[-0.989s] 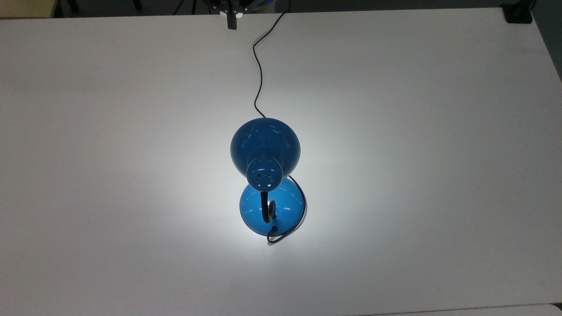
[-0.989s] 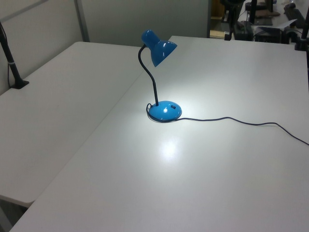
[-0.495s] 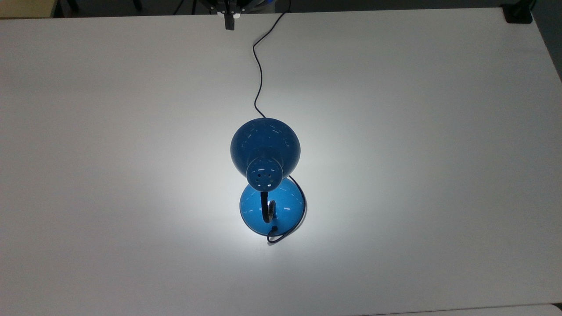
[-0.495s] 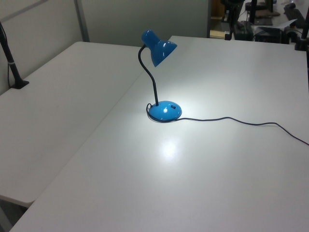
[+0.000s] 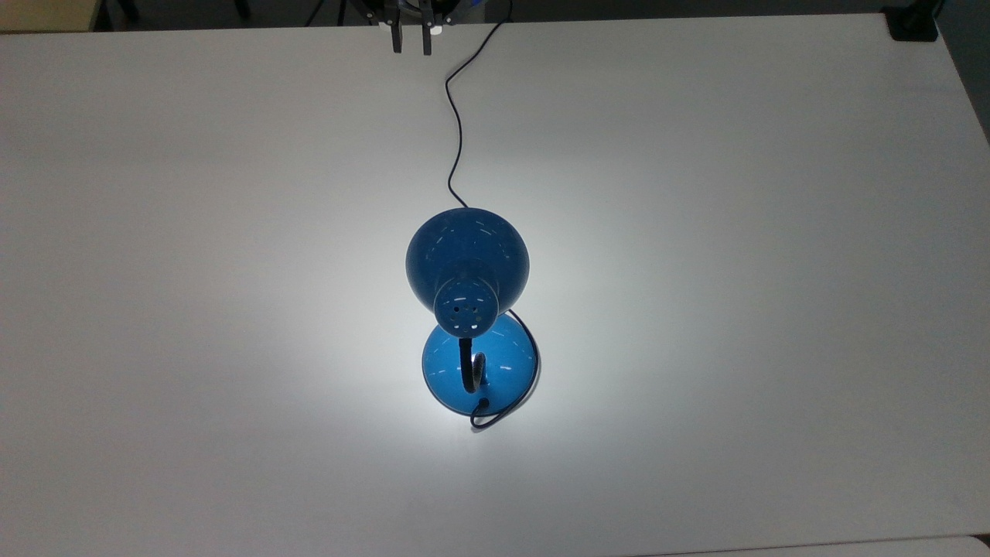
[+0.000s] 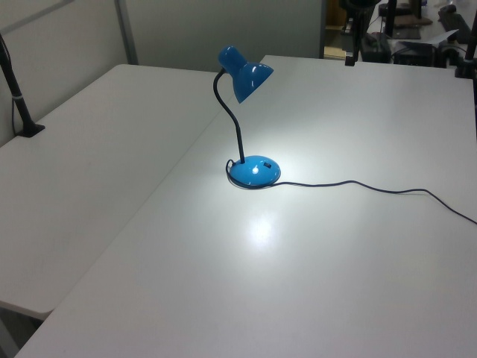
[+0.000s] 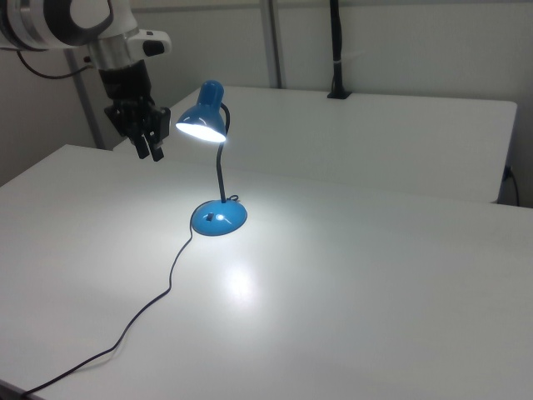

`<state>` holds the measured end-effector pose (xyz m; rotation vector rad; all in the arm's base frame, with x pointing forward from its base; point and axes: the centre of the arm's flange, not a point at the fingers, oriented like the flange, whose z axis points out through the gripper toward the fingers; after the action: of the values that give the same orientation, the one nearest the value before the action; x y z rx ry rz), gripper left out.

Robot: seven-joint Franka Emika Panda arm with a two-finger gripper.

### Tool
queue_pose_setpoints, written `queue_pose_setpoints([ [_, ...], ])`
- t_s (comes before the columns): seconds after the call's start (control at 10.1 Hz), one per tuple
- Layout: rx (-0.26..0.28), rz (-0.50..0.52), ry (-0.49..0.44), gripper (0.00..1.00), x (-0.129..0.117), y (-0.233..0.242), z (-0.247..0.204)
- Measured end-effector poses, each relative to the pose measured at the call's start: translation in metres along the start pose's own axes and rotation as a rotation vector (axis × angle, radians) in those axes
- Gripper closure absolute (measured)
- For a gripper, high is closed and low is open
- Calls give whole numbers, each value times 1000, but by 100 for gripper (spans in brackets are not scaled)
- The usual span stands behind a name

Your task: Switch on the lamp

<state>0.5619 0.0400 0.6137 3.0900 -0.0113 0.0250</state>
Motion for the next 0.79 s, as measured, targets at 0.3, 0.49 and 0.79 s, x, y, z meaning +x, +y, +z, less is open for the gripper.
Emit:
queue_pose_setpoints([
  [0.3, 0, 1, 0, 15, 0, 0, 0],
  [0.49, 0, 0, 0, 0, 0, 0, 0],
  [0.79, 0, -1, 1, 0, 0, -1, 0],
])
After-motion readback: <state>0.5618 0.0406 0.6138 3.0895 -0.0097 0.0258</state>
